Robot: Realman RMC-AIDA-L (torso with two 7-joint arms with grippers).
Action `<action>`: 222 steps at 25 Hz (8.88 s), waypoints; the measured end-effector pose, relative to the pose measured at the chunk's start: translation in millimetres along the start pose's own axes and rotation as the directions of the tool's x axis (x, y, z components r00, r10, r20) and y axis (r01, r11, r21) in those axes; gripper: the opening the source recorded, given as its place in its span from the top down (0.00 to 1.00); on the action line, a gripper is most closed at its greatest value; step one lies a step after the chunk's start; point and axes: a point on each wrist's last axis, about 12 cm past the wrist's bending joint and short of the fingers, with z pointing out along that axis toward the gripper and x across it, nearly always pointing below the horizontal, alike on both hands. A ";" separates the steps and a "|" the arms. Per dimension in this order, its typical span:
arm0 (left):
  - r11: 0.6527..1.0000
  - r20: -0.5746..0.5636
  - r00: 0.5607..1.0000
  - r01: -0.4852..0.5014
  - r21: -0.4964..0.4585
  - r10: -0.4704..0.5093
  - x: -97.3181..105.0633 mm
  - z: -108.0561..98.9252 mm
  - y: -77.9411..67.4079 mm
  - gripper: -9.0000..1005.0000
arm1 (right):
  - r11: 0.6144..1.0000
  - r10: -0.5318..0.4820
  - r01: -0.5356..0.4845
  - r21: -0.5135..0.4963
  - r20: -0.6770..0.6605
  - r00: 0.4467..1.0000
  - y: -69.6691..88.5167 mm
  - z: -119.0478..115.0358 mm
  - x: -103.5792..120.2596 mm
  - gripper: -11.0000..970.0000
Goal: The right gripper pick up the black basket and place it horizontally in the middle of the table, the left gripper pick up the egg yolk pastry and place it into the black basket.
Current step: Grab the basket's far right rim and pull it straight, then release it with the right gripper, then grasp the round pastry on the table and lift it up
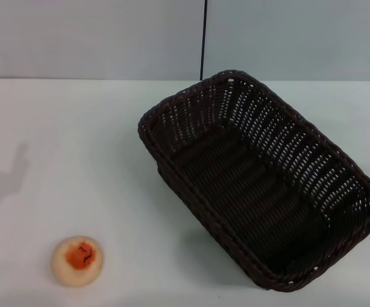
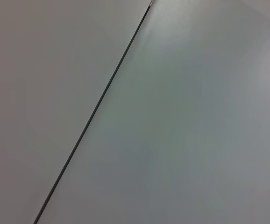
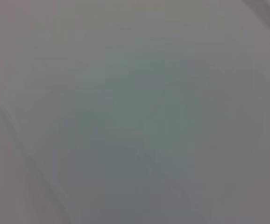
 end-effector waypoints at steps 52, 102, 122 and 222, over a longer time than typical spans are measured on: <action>0.999 -0.014 1.000 0.021 -0.027 -0.022 1.8 -5.7 -1.1 0.32 | 0.970 -0.243 0.050 -0.239 -0.965 0.102 50.7 117.5 12.4 0.31; 0.999 0.003 0.999 0.033 -0.042 -0.033 3.6 3.6 3.0 0.32 | 0.834 -0.522 0.088 -0.545 -0.725 0.449 81.3 135.3 -50.5 0.77; 0.997 -0.003 0.999 0.048 -0.055 -0.048 4.8 1.2 2.2 0.32 | 0.585 -0.791 0.124 -0.801 -0.531 0.304 97.0 148.1 -32.1 0.74; 0.949 -0.748 0.653 0.148 0.277 0.116 23.0 -71.7 1.5 0.92 | 0.929 -0.316 0.245 0.278 0.249 0.916 -18.1 -14.4 0.5 0.62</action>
